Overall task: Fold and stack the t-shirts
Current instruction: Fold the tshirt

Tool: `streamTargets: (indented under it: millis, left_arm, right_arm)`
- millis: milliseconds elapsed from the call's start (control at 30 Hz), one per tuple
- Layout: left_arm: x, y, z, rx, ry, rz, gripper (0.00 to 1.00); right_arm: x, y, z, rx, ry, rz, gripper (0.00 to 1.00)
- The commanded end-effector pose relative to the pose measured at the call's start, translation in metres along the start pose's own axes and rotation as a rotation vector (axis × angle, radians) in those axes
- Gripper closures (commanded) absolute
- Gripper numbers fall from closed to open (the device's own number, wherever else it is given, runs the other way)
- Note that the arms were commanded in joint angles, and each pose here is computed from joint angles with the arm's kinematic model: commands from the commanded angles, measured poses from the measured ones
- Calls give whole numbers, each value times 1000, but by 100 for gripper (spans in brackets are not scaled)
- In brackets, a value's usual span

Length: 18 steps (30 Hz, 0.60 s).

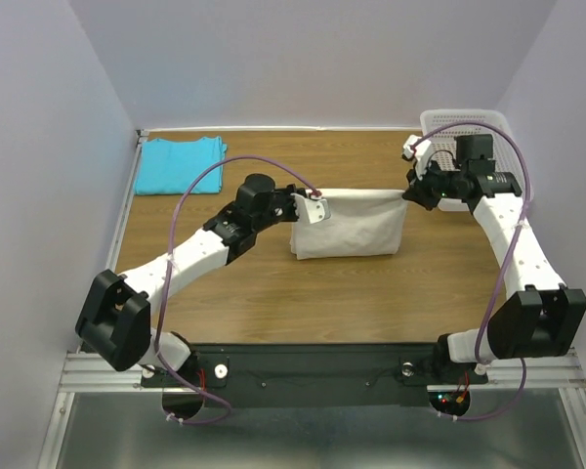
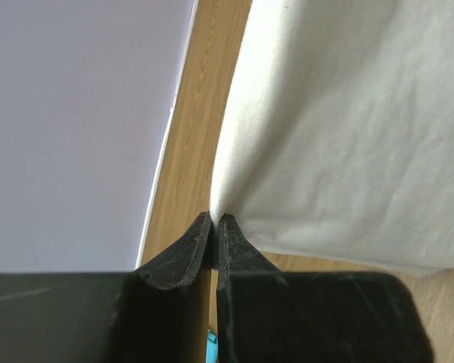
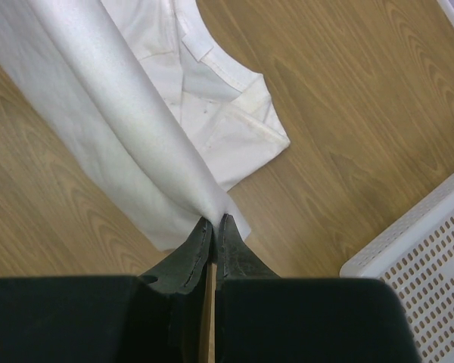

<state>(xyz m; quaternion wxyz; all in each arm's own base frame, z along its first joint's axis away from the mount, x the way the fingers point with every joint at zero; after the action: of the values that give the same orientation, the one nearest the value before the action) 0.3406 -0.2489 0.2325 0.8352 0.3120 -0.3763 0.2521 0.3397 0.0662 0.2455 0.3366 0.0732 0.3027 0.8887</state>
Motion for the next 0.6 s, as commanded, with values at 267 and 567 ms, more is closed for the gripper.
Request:
streamTargets:
  millis: [267, 567]
  left_arm:
    - [34, -20, -5, -10, -11, 85, 100]
    - [36, -32, -20, 25, 0, 99, 100]
  right_arm:
    - [-34, -12, 21, -58, 19, -76, 99]
    - [-49, -28, 17, -52, 11, -91, 99]
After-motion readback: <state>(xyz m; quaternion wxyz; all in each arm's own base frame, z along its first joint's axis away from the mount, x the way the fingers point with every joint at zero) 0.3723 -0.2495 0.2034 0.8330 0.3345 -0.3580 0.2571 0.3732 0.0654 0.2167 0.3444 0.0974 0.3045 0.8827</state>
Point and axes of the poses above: each gripper's point midway between its finger pads, its own y axis back along the fingers, its own x axis along the line the jaws close on, z = x × y, the point moved 3 cm from there along y, back along the fingers, and after that the axes turned 6 degrees about -y, right-handed, at the moved point
